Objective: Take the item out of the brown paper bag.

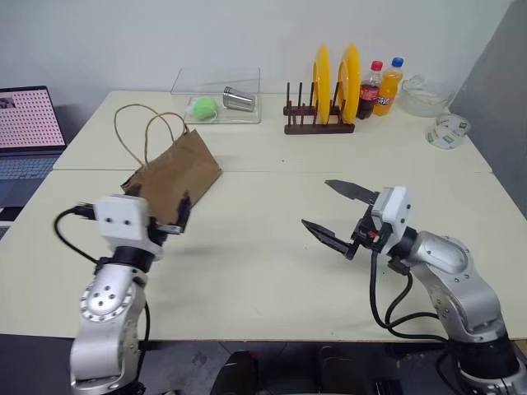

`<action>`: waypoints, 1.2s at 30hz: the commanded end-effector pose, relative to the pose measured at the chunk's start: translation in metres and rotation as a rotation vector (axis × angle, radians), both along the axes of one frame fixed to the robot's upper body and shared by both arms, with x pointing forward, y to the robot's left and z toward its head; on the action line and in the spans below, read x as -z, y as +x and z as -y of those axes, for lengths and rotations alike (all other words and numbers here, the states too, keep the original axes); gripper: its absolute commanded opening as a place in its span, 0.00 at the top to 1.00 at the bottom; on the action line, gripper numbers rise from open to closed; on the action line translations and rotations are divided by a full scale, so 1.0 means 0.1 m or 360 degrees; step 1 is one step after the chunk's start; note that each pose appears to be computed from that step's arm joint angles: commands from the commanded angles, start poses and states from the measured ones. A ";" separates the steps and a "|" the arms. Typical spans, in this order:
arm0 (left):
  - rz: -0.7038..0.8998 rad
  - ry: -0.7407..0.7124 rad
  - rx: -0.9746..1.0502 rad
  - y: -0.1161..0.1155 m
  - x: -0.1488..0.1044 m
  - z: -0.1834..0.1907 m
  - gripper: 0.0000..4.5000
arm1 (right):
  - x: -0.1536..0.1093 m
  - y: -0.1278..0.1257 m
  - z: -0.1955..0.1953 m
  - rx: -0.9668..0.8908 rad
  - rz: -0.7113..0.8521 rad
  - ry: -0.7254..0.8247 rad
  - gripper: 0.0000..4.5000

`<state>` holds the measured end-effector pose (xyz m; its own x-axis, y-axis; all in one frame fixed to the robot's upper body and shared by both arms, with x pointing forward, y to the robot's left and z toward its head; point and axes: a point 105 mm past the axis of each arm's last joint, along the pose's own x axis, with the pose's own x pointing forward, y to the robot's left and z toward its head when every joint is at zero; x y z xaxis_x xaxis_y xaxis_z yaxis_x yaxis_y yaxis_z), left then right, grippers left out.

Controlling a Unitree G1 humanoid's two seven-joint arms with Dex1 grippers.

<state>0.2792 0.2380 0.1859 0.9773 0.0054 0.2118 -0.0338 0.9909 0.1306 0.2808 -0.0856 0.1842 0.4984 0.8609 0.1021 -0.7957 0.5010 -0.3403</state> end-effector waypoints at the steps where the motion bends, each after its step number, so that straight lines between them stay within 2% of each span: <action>1: -0.0019 -0.0098 -0.0009 0.00 -0.15 -0.16 0.00 | -0.07 -0.02 -0.09 -0.0107 0.0065 0.0020 0.00; 6: -0.0210 -0.0042 0.0102 0.18 -0.16 -0.37 0.00 | -0.10 -0.02 -0.18 -0.0174 0.0095 0.0032 0.00; 13: -0.0247 0.0059 0.0045 0.46 -0.33 -0.66 0.00 | -0.18 -0.06 -0.21 -0.0180 0.0129 0.0037 0.00; 20: -0.0390 0.0094 0.0111 0.79 -0.38 -0.69 0.00 | -0.27 -0.17 -0.32 -0.0280 0.0158 -0.0008 0.00; 27: -0.0430 0.0088 0.0156 1.04 -0.43 -0.66 0.00 | -0.40 -0.30 -0.45 -0.0472 0.0160 -0.0076 0.00; 36: -0.0329 0.0013 0.0139 1.19 -0.65 -0.77 0.00 | -0.42 -0.26 -0.42 -0.0461 0.0177 -0.0134 0.00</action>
